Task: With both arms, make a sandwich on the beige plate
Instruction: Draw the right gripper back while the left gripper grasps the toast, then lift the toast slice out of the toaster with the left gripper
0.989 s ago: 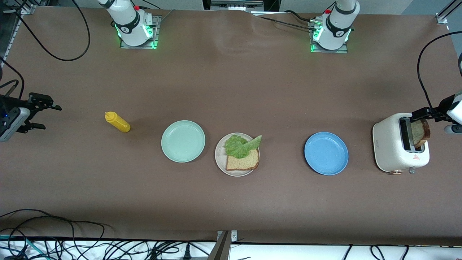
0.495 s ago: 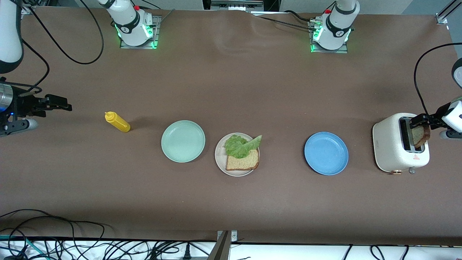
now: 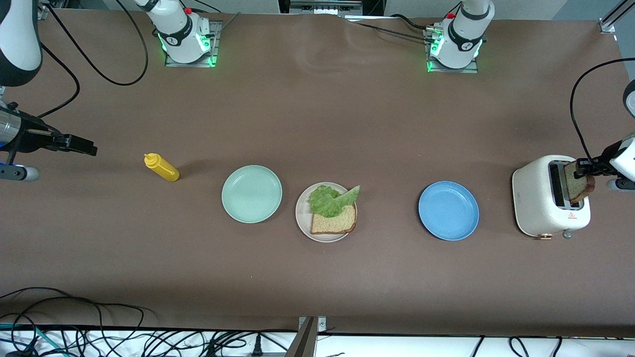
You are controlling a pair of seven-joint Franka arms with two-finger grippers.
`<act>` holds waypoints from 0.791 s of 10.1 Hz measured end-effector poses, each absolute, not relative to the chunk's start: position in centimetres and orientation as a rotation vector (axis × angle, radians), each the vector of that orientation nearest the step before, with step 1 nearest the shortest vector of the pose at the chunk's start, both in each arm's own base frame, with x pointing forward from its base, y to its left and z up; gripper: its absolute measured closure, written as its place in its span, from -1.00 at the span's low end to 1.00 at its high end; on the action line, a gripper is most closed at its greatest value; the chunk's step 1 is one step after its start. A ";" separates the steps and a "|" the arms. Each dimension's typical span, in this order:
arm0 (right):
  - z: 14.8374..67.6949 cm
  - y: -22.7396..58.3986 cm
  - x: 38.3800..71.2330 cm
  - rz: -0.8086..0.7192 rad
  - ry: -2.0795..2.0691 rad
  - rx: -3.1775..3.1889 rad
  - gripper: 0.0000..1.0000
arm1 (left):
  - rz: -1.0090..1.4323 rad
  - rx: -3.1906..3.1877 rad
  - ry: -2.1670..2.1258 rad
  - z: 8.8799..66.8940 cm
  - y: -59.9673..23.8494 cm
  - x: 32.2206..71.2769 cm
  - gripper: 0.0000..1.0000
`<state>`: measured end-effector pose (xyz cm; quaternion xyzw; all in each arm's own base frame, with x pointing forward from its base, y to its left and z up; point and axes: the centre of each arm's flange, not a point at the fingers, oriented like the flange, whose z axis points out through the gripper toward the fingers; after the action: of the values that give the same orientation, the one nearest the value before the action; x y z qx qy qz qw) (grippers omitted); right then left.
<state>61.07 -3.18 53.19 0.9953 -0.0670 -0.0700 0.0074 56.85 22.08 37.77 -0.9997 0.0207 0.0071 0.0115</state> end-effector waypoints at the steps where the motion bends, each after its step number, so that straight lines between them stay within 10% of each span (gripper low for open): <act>1: 53.1 -3.4 61.1 -0.219 -0.234 3.104 -1.00 | 0.015 -3.117 0.064 39.3 22.0 56.6 0.74; 8: 53.1 -5.2 61.0 -0.218 -0.334 3.085 -1.00 | -0.001 -3.271 0.188 51.2 13.2 54.2 0.82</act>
<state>60.95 -5.19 53.13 0.9916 -0.1073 -0.0702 0.0154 54.22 13.15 51.20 -0.9961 0.0572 -0.0004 -0.0675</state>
